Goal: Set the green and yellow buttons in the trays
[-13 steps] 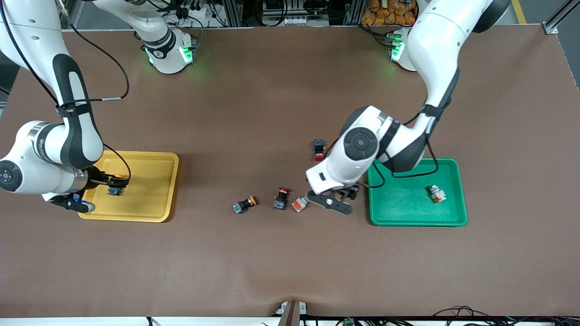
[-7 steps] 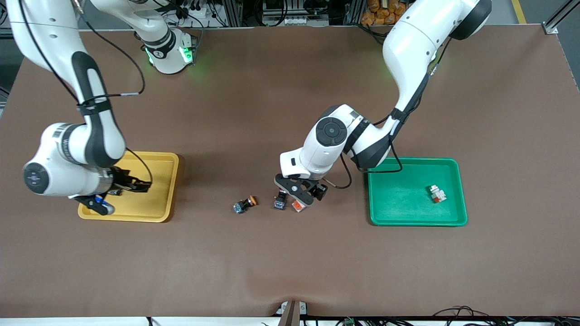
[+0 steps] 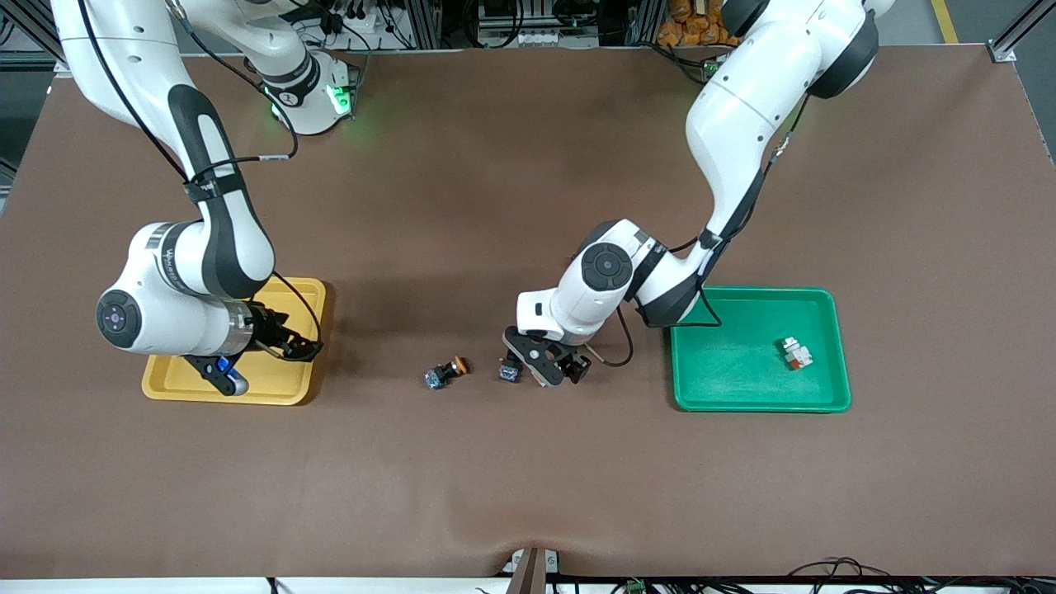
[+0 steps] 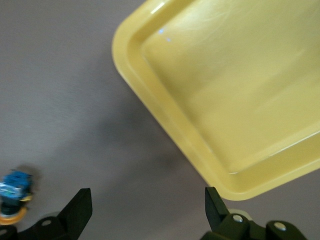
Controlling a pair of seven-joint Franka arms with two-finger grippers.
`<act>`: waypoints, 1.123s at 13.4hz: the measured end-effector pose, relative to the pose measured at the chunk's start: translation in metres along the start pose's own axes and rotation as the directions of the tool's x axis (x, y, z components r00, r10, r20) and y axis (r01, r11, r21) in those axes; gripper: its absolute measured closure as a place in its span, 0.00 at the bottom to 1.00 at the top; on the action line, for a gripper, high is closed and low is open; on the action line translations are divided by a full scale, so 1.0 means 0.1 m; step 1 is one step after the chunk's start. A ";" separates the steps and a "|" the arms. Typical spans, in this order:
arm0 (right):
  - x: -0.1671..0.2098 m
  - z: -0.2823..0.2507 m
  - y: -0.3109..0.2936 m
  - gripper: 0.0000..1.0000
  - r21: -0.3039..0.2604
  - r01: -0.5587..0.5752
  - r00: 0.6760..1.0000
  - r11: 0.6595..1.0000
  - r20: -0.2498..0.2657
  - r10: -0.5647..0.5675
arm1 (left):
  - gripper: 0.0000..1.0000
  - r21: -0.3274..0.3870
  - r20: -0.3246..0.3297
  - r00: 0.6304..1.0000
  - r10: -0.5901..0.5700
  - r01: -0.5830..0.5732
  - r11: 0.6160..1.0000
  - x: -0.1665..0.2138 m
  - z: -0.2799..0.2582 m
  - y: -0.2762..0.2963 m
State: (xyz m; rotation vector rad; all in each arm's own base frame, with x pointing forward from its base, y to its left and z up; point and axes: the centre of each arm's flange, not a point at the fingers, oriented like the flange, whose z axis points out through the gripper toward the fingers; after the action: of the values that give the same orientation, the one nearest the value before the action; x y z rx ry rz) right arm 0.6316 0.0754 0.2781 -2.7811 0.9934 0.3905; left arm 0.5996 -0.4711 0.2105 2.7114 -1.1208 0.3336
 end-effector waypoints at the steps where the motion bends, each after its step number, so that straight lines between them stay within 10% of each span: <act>1: -0.03 0.01 -0.05 0.00 0.017 -0.024 1.000 1.000 -0.001 0.024 | 0.00 0.000 0.001 1.000 -0.002 0.002 1.000 -0.03 0.06 -0.01; 11: -0.67 0.92 -1.29 0.00 0.181 -0.290 0.931 0.940 -0.175 0.321 | 0.00 0.014 -0.024 1.000 -0.017 0.017 1.000 -0.13 0.32 -0.17; 15: -0.68 1.08 -1.58 0.00 0.207 -0.359 0.904 0.910 -0.166 0.395 | 0.43 0.014 -0.026 0.999 -0.020 0.020 1.000 -0.13 0.32 -0.18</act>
State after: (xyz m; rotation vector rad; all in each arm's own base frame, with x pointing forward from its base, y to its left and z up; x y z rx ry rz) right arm 0.6617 0.2627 0.2053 -2.5022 1.5466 0.0544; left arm 0.6076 -0.4578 0.1742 2.7209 -1.0882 0.3735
